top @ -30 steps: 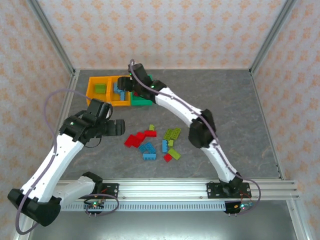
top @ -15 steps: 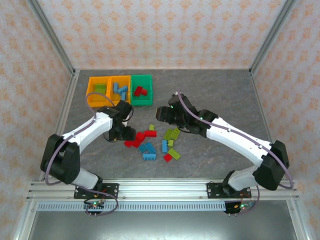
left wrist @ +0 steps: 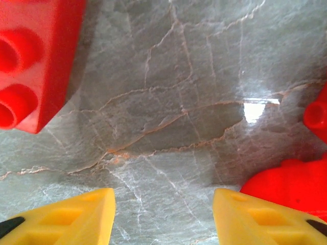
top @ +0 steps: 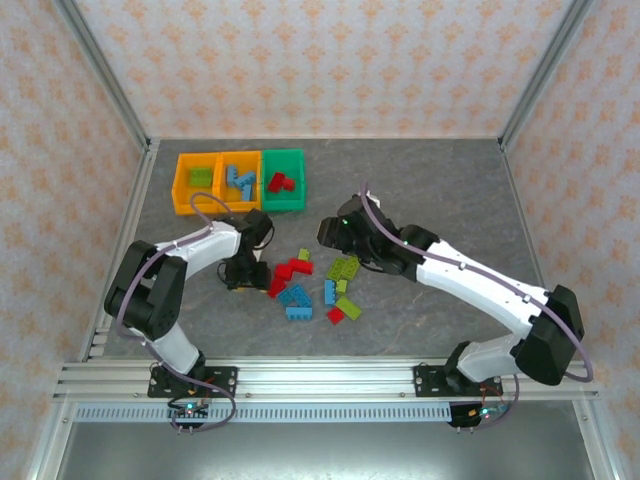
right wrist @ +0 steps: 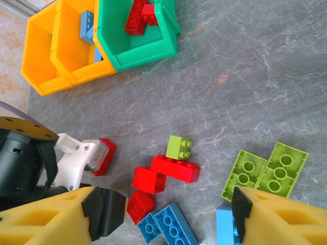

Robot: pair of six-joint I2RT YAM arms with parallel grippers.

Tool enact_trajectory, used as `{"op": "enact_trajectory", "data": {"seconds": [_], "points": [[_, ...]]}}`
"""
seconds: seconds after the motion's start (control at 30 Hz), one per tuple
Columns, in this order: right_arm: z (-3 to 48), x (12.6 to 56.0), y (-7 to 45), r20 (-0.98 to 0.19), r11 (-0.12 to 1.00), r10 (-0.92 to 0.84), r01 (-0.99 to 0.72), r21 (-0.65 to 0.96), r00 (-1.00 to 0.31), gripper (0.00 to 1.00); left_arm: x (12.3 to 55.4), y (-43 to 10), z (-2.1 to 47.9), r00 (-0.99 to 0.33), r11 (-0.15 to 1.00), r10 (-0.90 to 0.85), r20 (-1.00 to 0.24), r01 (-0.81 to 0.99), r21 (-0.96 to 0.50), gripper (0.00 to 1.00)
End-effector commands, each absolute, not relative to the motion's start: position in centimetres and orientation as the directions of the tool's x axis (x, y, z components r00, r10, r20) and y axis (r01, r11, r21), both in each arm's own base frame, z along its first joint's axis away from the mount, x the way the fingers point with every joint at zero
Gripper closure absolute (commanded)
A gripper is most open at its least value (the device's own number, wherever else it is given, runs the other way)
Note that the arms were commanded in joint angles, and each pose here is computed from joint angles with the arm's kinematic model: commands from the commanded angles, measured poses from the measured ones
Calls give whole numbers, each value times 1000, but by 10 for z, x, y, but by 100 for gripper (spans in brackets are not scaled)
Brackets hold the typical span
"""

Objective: Sort the legos into containers by color

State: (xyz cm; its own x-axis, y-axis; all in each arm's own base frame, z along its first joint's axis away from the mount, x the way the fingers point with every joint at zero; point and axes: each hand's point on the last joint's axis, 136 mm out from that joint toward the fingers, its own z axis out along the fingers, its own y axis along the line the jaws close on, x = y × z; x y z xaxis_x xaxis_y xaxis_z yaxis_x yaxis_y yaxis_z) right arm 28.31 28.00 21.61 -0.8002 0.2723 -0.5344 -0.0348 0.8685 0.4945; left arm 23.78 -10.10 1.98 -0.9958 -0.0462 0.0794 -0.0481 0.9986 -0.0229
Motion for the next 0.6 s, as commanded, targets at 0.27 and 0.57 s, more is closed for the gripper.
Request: {"op": "enact_trajectory", "data": {"seconds": [0.27, 0.57], "points": [[229, 294, 297, -555, 878, 238, -69, 474, -797, 29, 282, -68, 65, -973, 985, -160, -165, -169, 41, 17], [227, 297, 308, -537, 873, 235, -67, 482, -810, 29, 310, -54, 60, -977, 984, -174, -126, -178, 21, 20]]}}
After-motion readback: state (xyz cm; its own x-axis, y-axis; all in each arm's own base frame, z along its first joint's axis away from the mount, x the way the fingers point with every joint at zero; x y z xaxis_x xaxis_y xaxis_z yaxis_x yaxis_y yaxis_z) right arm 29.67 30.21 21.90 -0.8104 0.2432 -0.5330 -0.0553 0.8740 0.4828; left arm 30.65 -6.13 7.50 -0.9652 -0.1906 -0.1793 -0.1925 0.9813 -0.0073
